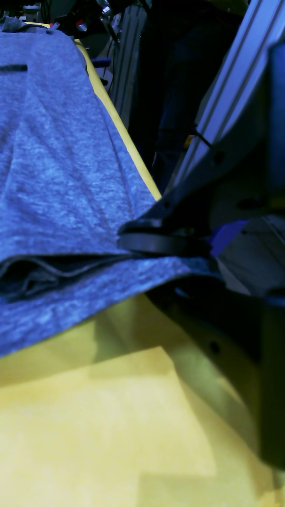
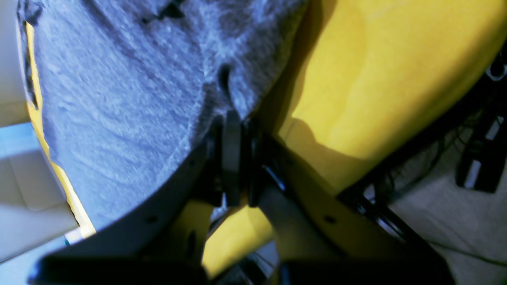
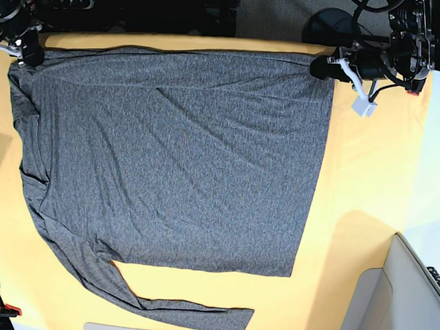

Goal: Fold the T-shirt properly
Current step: 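Hold the shirt edge taut with both grippers and lower it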

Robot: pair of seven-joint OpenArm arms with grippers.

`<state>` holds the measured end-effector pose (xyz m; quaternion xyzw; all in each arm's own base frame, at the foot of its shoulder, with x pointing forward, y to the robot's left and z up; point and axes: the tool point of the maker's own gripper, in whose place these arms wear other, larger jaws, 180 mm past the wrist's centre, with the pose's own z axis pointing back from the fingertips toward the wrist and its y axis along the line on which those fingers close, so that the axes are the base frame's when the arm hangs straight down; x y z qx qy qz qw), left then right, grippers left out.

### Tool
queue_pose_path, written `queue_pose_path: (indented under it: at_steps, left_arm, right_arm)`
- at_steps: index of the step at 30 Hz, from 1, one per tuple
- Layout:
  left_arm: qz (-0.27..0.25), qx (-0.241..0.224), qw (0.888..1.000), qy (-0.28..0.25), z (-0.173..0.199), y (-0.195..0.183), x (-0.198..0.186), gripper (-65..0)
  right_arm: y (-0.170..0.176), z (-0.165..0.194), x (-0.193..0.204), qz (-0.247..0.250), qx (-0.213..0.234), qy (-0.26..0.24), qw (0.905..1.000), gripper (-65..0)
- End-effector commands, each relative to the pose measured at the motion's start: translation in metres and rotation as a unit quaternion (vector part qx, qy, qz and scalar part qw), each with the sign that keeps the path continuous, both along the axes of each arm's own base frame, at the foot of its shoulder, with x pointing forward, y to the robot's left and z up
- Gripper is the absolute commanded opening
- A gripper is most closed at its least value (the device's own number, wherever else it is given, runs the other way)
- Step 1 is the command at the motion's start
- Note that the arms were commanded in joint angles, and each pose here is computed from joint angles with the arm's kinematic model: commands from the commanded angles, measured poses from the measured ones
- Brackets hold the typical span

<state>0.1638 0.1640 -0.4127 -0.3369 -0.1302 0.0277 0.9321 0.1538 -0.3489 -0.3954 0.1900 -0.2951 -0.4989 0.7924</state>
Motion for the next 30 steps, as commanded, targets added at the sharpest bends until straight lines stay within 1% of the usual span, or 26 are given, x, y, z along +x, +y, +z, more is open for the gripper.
queue_pose_path:
  at_steps: [1, 7, 15, 30]
  left_arm:
    - [-0.004, 0.006, 1.0, -0.01, 0.006, 0.005, 0.004, -64.5]
    - [-0.004, 0.006, 1.0, -0.008, 0.005, 0.005, 0.003, -64.5]
    - [0.012, 0.011, 1.0, -0.002, 0.004, 0.014, -0.004, -64.5]
    - [0.012, 0.011, 1.0, 0.001, 0.003, 0.014, -0.006, -64.5]
  right_arm:
    - [-0.006, -0.007, -0.013, -0.004, -0.006, 0.038, 0.9992, -65.0]
    - [-0.004, -0.009, -0.015, -0.004, -0.003, 0.042, 0.9991, -65.0]
    - [-0.008, -0.018, -0.025, 0.001, -0.027, 0.076, 0.9968, -65.0]
    - [-0.006, -0.021, -0.031, 0.0, -0.026, 0.083, 0.9962, -65.0]
